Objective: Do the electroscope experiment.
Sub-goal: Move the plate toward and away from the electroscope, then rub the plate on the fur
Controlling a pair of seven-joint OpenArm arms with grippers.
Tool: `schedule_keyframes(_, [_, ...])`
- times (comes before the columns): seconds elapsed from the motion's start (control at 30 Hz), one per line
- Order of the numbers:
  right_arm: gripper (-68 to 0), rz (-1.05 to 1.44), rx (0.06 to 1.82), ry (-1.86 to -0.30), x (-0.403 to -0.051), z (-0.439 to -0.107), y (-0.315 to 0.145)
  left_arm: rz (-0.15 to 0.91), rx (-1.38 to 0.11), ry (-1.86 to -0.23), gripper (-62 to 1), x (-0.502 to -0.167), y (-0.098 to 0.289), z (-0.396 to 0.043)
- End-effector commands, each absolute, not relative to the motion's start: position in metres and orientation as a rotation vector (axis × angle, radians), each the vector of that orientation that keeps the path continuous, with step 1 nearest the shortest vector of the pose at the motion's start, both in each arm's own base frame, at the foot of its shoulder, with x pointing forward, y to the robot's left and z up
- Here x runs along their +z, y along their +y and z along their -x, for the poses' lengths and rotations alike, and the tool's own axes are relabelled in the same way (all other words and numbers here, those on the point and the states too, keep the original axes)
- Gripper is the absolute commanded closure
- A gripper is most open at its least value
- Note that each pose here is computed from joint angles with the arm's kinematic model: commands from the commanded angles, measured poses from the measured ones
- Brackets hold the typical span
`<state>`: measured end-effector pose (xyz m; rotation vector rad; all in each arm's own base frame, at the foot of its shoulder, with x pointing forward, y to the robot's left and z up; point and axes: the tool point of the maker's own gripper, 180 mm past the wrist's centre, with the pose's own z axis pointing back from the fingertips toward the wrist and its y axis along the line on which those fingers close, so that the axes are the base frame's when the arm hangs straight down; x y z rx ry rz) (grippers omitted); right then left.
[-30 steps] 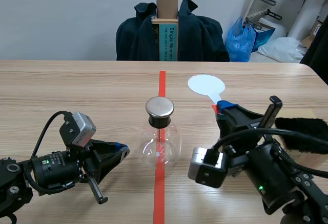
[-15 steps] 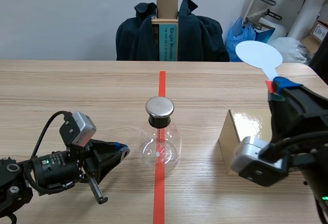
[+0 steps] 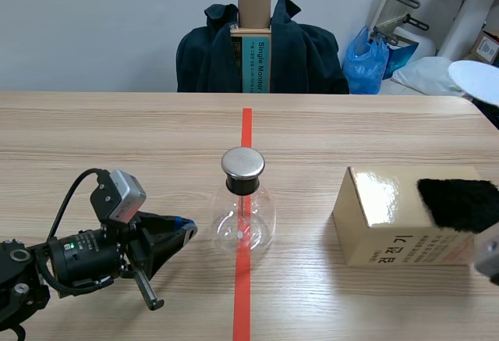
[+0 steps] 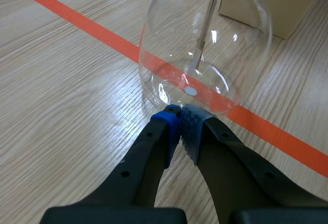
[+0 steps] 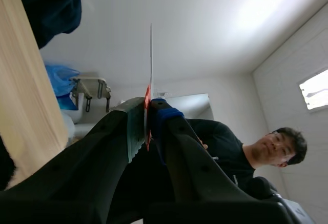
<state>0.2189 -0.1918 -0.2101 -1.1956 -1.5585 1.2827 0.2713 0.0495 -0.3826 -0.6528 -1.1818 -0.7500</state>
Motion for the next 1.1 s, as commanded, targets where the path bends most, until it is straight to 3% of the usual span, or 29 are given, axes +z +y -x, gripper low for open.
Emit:
schedule_keyframes(0.0, [-0.8,1.284,1.263,-1.612,-0.192,-0.222,-0.194,0.661,-0.742,-1.254,-2.7,-0.364,0.057,-0.271])
schedule_keyframes(0.17, [-0.8,1.311,1.2,-1.604,-0.184,-0.223,-0.209,0.679,-0.735,-1.345,-2.7,-0.33,0.078,-0.245])
schedule_keyframes(0.5, [-0.8,1.401,1.069,-1.575,-0.162,-0.223,-0.246,0.7,-0.803,-1.349,-2.7,-0.275,0.088,-0.169])
schedule_keyframes(0.73, [-0.8,1.422,1.021,-1.563,-0.157,-0.222,-0.257,0.683,-0.821,-1.37,-4.7,-0.255,0.089,-0.159])
schedule_keyframes(0.8, [-0.9,1.416,0.991,-1.568,-0.156,-0.222,-0.26,0.673,-0.824,-1.377,-16.5,-0.254,0.09,-0.162])
schedule_keyframes(0.9, [-0.8,1.357,1.03,-1.524,-0.171,-0.226,-0.26,0.671,-0.823,-1.385,-56.3,-0.253,0.091,-0.163])
schedule_keyframes(0.93, [-0.8,1.337,1.061,-1.505,-0.179,-0.226,-0.259,0.673,-0.82,-1.39,-62.3,-0.252,0.09,-0.163])
schedule_keyframes(1.07, [-0.8,1.293,1.129,-1.431,-0.217,-0.223,-0.254,0.672,-0.82,-1.391,-62.3,-0.252,0.09,-0.163])
